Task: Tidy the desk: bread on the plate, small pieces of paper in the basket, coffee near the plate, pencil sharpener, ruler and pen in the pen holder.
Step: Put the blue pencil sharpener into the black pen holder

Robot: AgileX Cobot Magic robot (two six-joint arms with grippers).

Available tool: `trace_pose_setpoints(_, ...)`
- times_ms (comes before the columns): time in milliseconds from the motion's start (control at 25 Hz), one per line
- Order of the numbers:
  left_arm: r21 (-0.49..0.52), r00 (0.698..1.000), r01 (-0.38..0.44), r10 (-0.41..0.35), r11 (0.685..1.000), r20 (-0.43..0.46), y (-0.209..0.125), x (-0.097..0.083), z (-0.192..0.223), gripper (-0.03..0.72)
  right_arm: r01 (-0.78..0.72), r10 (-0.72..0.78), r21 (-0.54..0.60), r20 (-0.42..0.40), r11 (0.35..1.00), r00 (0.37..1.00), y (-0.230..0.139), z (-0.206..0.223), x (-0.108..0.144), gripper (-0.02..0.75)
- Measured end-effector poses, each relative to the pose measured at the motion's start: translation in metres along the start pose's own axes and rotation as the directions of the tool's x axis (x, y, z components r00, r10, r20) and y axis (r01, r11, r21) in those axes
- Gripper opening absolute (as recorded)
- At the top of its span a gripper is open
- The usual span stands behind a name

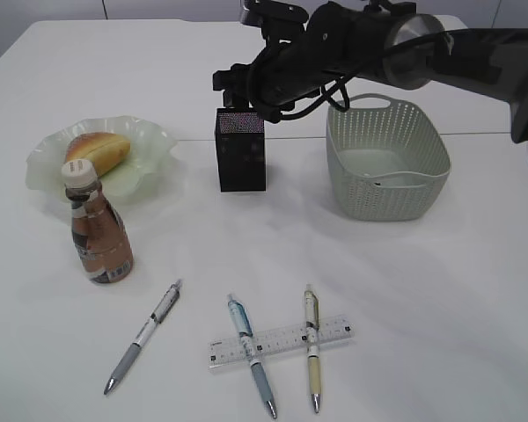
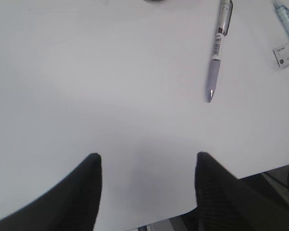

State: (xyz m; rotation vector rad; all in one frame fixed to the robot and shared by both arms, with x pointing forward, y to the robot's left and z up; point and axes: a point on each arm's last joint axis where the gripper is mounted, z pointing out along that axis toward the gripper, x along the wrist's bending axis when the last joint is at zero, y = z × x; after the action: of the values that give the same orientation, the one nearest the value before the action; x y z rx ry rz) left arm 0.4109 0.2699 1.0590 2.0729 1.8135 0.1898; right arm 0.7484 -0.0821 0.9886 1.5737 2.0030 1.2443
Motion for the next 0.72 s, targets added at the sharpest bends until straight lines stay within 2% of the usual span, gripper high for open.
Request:
trace_pose_setpoints(280,0.0,1.0,0.0,0.0,1.0,0.0,0.0,0.0,0.0,0.45,-0.001,0.001,0.028,-0.005,1.0,1.0,-0.002,-0.001,0.001,0.409)
trace_pose_setpoints(520,0.0,1.0,0.0,0.0,1.0,0.0,0.0,0.0,0.0,0.45,-0.008,0.014,0.213,-0.024,0.977,1.0,0.002,-0.016,0.009,0.409)
trace_pose_setpoints(720,0.0,1.0,0.0,0.0,1.0,0.0,0.0,0.0,0.0,0.45,-0.045,0.015,0.383,0.081,0.922,0.997,0.013,-0.045,0.01,0.409)
